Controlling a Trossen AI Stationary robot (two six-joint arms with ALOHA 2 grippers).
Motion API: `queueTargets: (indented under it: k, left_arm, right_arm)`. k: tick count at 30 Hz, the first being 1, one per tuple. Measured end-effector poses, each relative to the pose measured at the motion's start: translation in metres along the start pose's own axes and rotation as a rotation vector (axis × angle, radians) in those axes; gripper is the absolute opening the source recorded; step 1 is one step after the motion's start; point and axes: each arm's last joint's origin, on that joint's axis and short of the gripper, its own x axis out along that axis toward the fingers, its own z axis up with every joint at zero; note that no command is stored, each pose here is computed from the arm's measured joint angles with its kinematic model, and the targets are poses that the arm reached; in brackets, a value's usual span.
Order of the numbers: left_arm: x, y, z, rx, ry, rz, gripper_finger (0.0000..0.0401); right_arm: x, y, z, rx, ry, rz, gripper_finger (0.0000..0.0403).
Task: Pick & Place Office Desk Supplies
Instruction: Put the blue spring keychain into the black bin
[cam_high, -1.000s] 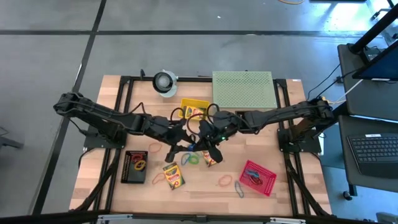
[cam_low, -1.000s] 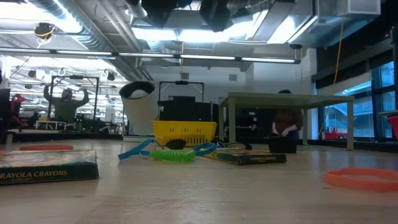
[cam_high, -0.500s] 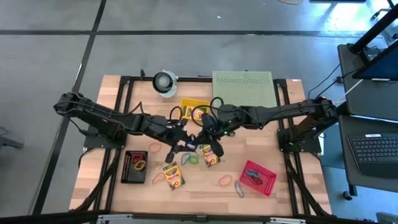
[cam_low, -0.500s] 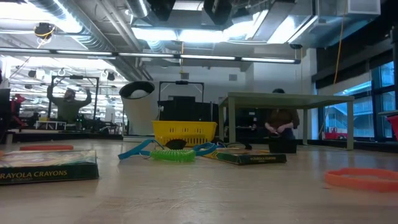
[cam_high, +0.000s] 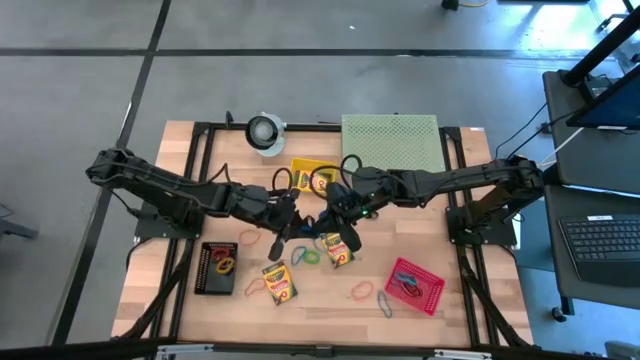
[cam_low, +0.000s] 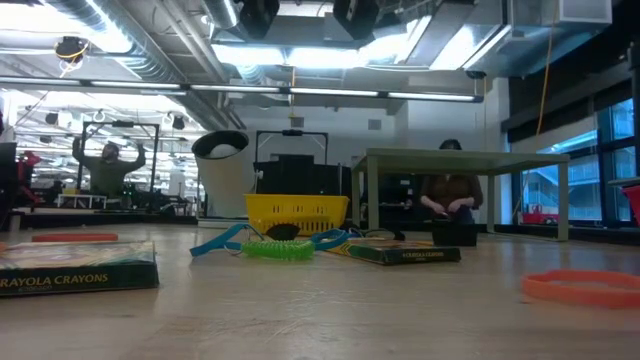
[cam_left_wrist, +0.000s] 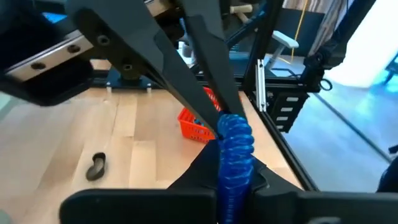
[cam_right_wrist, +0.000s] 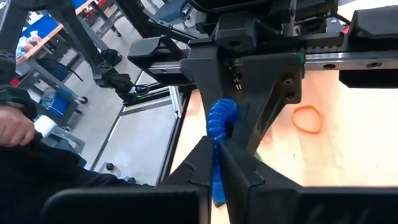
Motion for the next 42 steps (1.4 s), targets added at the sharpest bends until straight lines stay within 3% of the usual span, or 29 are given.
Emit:
queueTargets:
  k: [12, 18, 25, 30, 37, 42]
  left_arm:
    - [-0.006, 0.001, 0.002, -0.164, 0.005, 0.046, 0.0006]
    - [-0.019, -0.002, -0.003, -0.263, 0.105, 0.074, 0.0006]
    - [-0.05, -0.022, 0.002, -0.377, 0.279, 0.071, 0.0006]
    - [-0.074, -0.044, 0.006, -0.433, 0.488, 0.08, 0.0006]
    - [-0.09, -0.073, -0.022, -0.499, 0.782, 0.164, 0.0006]
    - [-0.095, -0.089, -0.039, -0.508, 0.917, 0.252, 0.0006]
  right_arm:
    - [-0.007, 0.001, 0.003, 0.053, -0.006, -0.008, 0.014]
    - [-0.009, -0.005, 0.004, 0.094, -0.002, -0.028, 0.0183]
    - [-0.02, -0.008, 0.004, 0.112, 0.026, -0.06, 0.0182]
    - [-0.036, -0.002, 0.007, 0.112, 0.014, -0.125, 0.0165]
    - [-0.063, 0.012, 0.008, 0.094, 0.005, -0.187, 0.0142]
    - [-0.072, 0.02, -0.006, 0.088, 0.124, -0.254, 0.0128]
